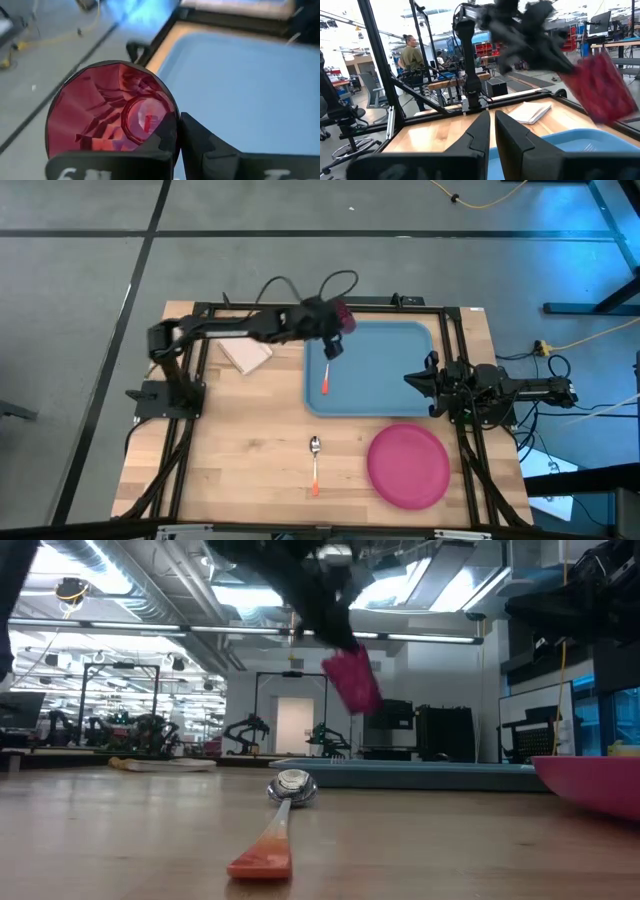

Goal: Pick and place plate/cup/fork/spoon on tray
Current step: Put the red cup on the blue tray to the top right of the orange fork

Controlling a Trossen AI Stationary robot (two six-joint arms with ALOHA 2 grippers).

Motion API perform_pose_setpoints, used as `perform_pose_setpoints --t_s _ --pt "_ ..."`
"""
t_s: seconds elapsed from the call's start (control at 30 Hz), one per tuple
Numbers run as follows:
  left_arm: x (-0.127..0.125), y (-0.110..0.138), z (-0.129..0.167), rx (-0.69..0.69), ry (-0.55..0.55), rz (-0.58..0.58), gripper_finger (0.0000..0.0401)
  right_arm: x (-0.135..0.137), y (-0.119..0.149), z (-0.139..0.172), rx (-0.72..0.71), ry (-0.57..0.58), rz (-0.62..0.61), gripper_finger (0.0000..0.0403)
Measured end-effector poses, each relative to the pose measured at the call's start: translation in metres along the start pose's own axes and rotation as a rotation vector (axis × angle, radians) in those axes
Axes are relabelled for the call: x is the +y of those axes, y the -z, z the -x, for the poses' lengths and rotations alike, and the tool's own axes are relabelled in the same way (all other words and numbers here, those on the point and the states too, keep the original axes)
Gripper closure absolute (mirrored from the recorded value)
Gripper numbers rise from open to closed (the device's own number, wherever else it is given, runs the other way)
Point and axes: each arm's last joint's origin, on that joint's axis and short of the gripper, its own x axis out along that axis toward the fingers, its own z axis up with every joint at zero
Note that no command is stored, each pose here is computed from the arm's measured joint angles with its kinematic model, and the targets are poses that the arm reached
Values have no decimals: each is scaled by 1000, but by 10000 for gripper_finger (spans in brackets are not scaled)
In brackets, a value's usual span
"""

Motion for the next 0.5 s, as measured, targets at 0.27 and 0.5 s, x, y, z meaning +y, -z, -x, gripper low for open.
perform_pose_setpoints --t_s 0.27,0.5 --pt "9 -14 -41 222 -31 -112 399 0 -1 0 -6 -1 51 370" --pt "10 -7 -34 391 -120 -153 399 0 0 0 1 0 20 370"
